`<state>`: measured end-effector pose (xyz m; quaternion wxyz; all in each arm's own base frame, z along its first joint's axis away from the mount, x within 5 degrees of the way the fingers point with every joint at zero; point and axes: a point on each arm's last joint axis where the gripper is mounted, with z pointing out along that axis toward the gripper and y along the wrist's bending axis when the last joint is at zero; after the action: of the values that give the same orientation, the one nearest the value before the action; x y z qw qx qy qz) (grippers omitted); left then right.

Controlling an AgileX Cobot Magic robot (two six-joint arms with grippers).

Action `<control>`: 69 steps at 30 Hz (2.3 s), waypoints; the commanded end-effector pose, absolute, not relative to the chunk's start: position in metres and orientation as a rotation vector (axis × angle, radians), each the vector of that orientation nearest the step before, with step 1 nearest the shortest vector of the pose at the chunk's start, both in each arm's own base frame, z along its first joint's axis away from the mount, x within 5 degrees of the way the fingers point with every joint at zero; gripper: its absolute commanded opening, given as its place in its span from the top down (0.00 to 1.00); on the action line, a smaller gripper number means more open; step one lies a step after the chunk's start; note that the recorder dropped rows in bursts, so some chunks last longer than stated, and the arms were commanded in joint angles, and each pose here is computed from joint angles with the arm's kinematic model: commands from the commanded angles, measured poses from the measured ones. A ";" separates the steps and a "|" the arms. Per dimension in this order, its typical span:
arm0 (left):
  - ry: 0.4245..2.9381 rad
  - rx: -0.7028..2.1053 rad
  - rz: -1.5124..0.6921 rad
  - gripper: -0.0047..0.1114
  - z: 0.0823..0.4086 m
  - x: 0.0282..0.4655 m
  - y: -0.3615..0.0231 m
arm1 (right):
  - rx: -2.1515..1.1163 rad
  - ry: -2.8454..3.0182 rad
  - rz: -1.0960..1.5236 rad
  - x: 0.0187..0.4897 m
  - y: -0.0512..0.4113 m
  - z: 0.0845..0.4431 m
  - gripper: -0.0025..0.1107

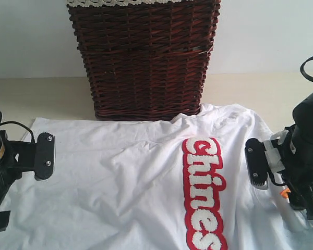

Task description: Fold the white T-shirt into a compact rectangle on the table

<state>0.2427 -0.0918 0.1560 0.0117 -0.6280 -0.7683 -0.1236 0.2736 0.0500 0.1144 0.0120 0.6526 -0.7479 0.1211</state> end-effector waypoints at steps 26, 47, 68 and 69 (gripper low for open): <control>-2.162 -2.415 -0.030 0.05 0.118 0.285 -0.022 | 2.020 -2.349 0.364 0.274 0.051 0.102 0.34; -2.017 -2.382 0.015 0.05 0.128 0.285 -0.016 | 2.025 -2.355 0.363 0.274 0.051 0.101 0.34; -2.149 -2.319 0.031 0.05 0.112 0.292 -0.006 | 2.043 -2.368 0.368 0.276 0.052 0.101 0.34; -2.149 -2.319 0.031 0.05 0.112 0.292 -0.006 | 2.043 -2.368 0.368 0.276 0.052 0.101 0.34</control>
<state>0.2908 -0.0058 0.1144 -0.0043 -0.7400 -0.6725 0.0074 0.2740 0.0497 0.1130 0.0125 0.6455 -0.7537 0.1228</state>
